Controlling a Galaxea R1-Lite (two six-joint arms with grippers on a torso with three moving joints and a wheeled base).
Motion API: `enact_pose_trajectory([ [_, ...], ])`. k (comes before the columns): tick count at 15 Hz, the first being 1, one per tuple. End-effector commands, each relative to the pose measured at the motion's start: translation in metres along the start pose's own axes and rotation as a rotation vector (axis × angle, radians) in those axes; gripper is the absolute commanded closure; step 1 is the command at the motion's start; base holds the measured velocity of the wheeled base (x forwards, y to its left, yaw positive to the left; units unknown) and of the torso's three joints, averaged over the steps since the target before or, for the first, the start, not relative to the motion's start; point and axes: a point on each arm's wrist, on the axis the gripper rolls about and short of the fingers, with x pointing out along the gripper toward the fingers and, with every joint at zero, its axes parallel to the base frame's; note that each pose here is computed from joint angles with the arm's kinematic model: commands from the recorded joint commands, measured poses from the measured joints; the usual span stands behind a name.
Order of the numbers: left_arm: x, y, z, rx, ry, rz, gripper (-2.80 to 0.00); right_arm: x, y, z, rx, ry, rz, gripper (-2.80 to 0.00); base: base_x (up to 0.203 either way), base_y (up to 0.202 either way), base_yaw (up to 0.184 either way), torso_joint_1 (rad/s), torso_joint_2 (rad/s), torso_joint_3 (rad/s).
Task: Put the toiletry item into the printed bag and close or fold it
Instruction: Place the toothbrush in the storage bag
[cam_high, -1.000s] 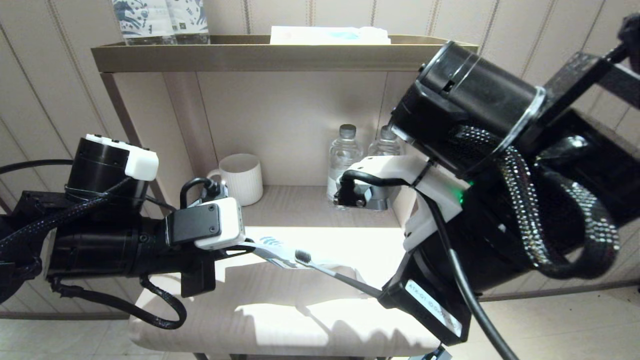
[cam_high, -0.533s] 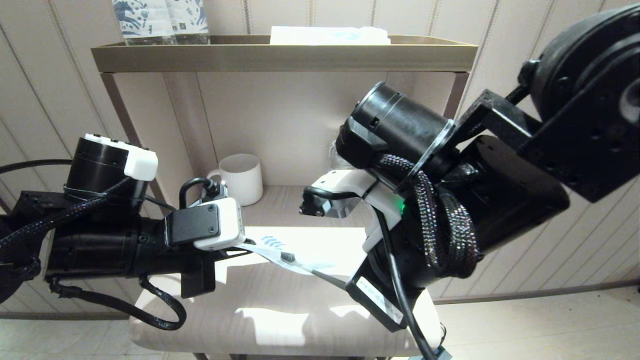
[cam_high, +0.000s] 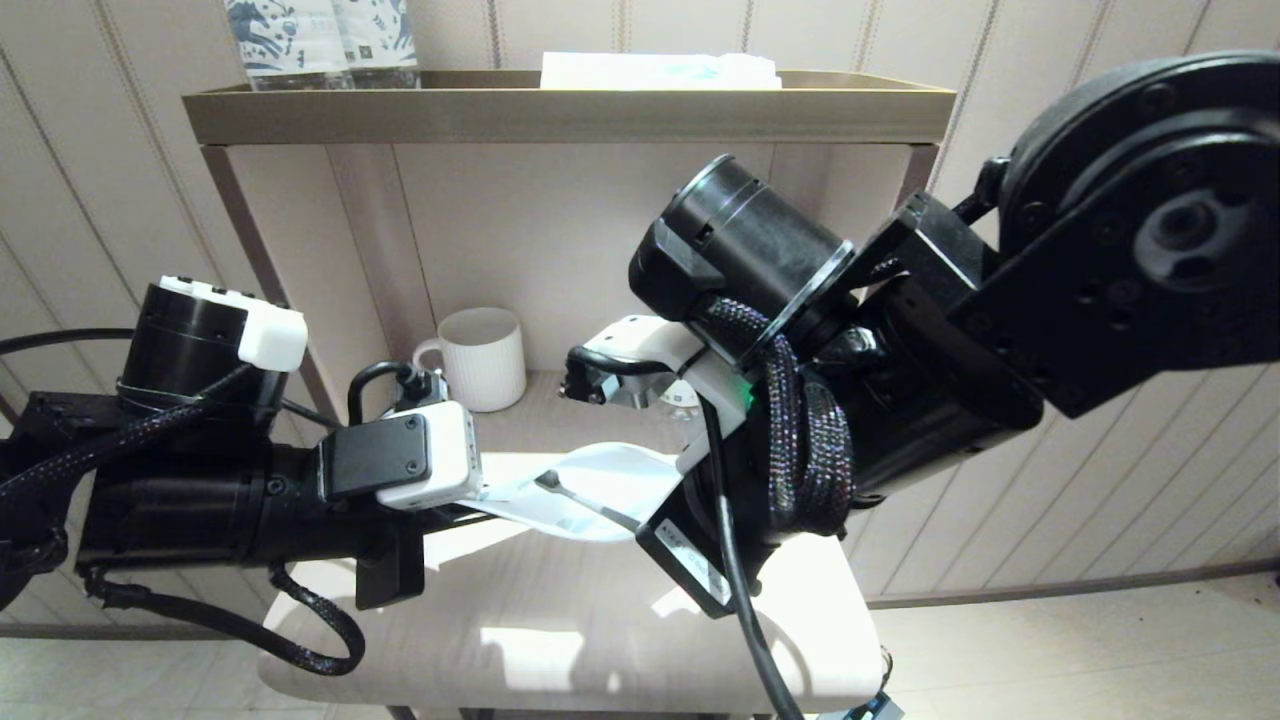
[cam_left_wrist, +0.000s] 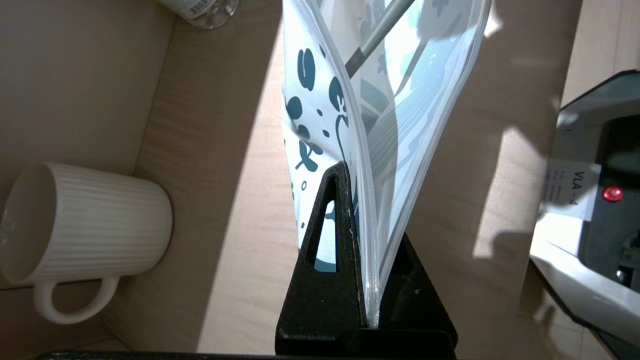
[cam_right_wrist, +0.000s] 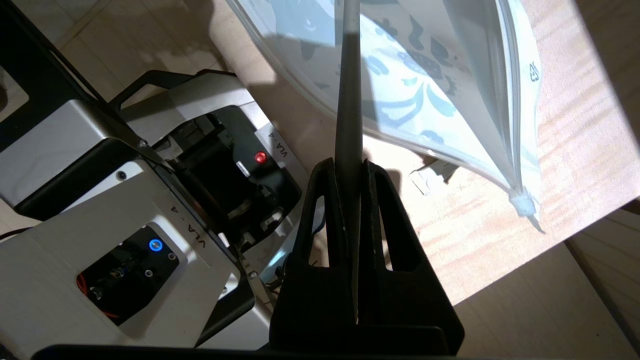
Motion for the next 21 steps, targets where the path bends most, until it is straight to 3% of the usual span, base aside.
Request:
enact_pose_trajectory([
  [1, -0.002, -0.001, 0.001, 0.002, -0.02, -0.011, 0.0, 0.0, 0.0, 0.001, -0.006, -0.004, 0.02, 0.0, 0.0, 0.0, 0.0, 0.0, 0.0, 0.0],
  [4, -0.004, -0.002, 0.003, 0.003, -0.063, -0.037, 0.0, -0.005, 0.0, -0.001, -0.054, -0.012, 0.097, 0.0, 0.0, 0.0, 0.0, 0.0, 0.0, 0.0],
  [8, -0.005, -0.003, 0.004, 0.003, -0.117, -0.078, 0.0, -0.027, -0.008, -0.007, -0.058, -0.038, 0.207, 0.0, 0.0, 0.0, 0.0, 0.0, 0.0, 0.0],
  [11, -0.007, -0.006, 0.003, -0.02, -0.133, -0.106, 0.0, -0.021, -0.023, -0.008, -0.064, -0.026, 0.214, 0.0, 0.0, 0.0, 0.0, 0.0, 0.0, 0.0],
  [18, -0.005, -0.007, 0.002, -0.022, -0.128, -0.115, 0.0, -0.009, -0.025, -0.009, -0.145, 0.006, 0.225, 0.0, 0.0, 0.0, 0.0, 0.0, 0.0, 0.0],
  [21, -0.004, -0.008, 0.002, -0.023, -0.129, -0.122, 0.0, -0.013, -0.023, -0.009, -0.179, -0.023, 0.323, 0.0, 0.0, 0.0, 0.0, 0.0, 0.0, 0.0],
])
